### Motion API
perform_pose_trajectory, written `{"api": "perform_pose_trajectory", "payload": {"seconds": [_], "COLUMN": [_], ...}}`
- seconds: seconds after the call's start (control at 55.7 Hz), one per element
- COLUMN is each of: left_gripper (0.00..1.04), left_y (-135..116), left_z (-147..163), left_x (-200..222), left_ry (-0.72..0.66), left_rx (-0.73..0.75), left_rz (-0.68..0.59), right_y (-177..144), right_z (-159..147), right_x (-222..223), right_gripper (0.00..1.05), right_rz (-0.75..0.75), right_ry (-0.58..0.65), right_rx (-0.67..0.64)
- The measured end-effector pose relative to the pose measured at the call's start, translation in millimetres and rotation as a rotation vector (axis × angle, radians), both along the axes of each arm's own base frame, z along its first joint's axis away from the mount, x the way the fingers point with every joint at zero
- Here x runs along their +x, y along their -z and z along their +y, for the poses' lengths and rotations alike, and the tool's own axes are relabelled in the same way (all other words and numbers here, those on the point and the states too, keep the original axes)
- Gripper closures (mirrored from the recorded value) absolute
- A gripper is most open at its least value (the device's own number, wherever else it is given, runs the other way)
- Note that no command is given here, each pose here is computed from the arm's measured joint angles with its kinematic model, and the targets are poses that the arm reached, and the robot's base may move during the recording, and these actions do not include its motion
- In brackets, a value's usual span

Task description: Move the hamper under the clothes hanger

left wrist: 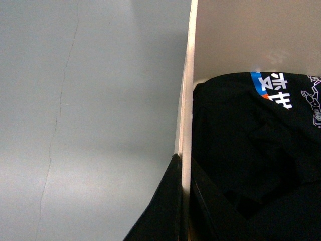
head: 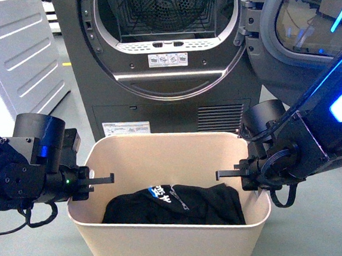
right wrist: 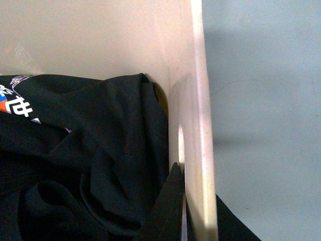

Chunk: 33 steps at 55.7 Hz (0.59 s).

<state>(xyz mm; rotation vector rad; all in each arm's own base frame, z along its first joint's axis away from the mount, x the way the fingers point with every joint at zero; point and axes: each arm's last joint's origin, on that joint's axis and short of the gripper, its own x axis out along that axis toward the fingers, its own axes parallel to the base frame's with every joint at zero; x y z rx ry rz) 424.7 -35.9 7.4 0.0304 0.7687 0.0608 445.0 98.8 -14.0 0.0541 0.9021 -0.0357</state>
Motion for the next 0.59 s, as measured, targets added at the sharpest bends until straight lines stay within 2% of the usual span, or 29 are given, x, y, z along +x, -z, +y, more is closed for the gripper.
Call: {"api": "perform_pose_trajectory", "payload": {"seconds": [0.377, 0.593], "left_gripper": [1.01, 1.01], "left_y": [-42.7, -46.8], "left_z": [-6.9, -8.5], "left_x": [5.2, 5.9], "left_ry": [0.003, -0.007], "left_rx": [0.012, 0.02], "left_rz": [-0.074, -0.092], "right_y": [-30.2, -36.9], "right_z": [-2.6, -2.3], "right_x": [-1.7, -6.3], "right_gripper": [1.02, 1.02], "right_rz": [-0.062, -0.105], "right_ry": [-0.001, -0.013], "right_rx": [0.015, 0.02]}}
